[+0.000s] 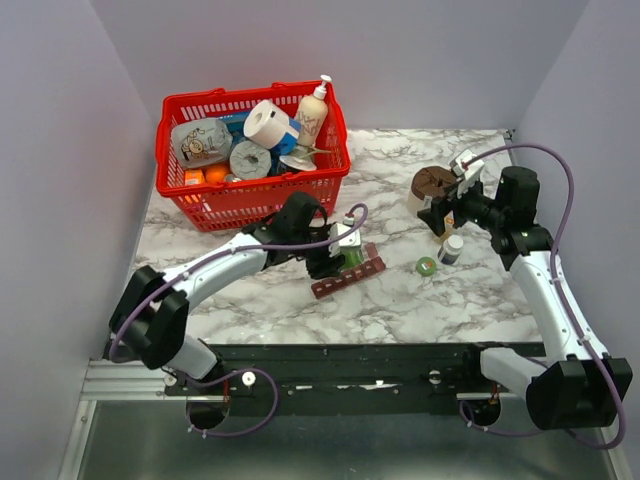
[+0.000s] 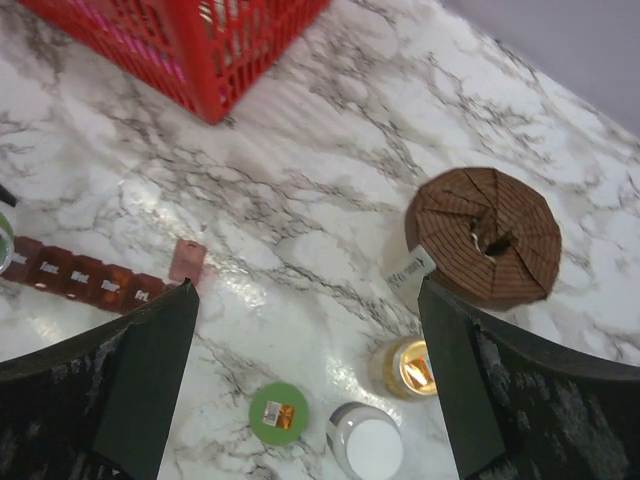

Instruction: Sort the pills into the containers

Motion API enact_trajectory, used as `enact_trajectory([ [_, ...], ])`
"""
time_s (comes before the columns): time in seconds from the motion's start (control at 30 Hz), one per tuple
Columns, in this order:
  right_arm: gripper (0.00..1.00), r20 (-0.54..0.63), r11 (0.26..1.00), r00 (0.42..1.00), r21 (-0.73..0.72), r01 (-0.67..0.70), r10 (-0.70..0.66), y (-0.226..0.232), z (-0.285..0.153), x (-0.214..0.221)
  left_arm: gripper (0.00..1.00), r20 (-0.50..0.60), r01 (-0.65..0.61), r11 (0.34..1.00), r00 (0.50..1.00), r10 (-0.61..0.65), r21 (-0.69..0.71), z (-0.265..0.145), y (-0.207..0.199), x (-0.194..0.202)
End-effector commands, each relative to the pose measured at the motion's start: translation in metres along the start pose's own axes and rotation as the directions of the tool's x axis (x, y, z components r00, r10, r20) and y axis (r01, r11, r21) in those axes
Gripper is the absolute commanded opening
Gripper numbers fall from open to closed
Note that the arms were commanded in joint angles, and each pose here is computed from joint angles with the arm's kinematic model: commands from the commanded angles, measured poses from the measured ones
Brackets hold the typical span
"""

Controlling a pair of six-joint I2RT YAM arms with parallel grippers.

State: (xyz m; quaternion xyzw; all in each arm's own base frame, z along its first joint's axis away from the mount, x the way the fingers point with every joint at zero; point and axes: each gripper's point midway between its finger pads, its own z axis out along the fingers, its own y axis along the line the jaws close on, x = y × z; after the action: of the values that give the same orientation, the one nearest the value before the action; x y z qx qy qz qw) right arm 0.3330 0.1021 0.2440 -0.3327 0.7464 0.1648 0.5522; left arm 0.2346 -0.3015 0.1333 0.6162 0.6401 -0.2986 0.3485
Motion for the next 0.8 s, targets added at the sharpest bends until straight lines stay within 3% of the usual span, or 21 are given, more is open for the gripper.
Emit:
enact_trajectory([
  [0.0, 1.00, -0.061, 0.981, 0.994, 0.180, -0.076, 0.088, -0.039, -0.010, 0.019, 0.00, -0.080, -0.042, 0.999, 0.996, 0.042, 0.000, 0.013, 0.012, 0.001],
  [0.77, 1.00, -0.098, 0.961, 0.980, 0.235, -0.144, 0.171, -0.056, -0.018, 0.040, 0.00, -0.346, 0.046, 0.998, 0.938, -0.028, 0.041, 0.063, 0.034, 0.018],
])
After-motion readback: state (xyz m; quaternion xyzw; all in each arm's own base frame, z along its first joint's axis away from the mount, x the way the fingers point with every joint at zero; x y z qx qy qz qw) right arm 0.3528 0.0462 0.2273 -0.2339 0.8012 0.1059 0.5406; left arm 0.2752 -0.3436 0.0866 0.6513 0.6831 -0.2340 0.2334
